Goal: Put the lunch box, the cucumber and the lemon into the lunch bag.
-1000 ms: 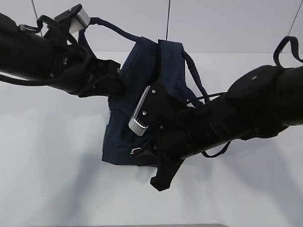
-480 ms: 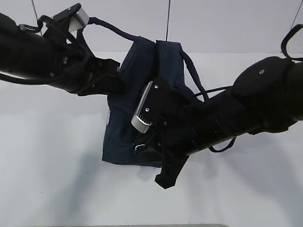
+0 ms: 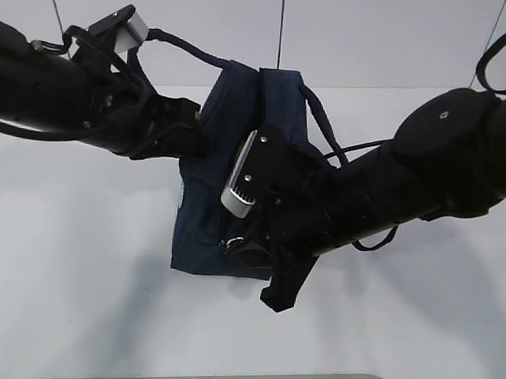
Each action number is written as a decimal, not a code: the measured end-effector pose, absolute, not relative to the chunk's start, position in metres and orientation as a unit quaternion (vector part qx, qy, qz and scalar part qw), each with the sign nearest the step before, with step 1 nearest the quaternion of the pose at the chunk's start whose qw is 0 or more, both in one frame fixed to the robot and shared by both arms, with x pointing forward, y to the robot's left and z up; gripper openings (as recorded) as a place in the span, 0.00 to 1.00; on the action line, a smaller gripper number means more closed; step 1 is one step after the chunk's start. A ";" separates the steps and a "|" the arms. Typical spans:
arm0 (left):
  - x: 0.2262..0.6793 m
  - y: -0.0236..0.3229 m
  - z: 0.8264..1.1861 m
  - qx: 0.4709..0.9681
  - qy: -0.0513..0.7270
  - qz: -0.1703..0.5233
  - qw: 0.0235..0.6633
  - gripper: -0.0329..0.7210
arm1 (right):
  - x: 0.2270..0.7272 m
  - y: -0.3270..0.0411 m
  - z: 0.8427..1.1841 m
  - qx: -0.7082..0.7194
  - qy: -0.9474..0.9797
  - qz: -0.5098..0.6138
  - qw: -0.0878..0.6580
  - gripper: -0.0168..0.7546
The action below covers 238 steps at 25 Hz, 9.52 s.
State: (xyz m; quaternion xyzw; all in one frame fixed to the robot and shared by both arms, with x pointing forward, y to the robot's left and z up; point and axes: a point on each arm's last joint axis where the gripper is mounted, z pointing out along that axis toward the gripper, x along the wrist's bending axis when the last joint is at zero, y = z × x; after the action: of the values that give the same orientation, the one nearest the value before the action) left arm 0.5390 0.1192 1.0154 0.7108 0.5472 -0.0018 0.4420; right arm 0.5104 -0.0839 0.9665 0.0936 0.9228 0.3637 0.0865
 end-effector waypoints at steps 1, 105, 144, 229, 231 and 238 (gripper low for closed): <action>0.539 0.119 1.015 0.711 0.547 -0.002 0.442 0.04 | 0.510 -0.084 0.968 0.093 0.922 0.365 0.088 0.03; 0.472 0.153 1.026 0.764 0.461 0.062 0.448 0.63 | 0.519 -0.087 1.053 0.262 0.912 0.315 0.035 0.03; 0.489 0.133 0.990 0.780 0.417 0.029 0.466 0.02 | 0.521 -0.083 1.060 0.266 0.909 0.320 0.024 0.03; 0.490 0.140 0.983 0.808 0.396 0.071 0.430 0.02 | 0.692 -0.121 1.106 0.447 0.838 0.310 0.043 0.03; 0.492 0.141 0.983 0.808 0.398 0.081 0.426 0.02 | 0.695 -0.129 1.105 0.454 0.834 0.310 0.045 0.03; 0.500 0.154 0.990 0.792 0.427 0.164 0.405 0.02 | 0.702 -0.148 1.102 0.470 0.830 0.295 0.057 0.03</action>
State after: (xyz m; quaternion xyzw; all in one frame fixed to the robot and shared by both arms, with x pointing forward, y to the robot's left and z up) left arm 0.5003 0.1541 0.9897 0.7917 0.4272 0.1638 0.4049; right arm 0.7020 -0.1475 1.1023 0.4704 0.8297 0.2953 0.0568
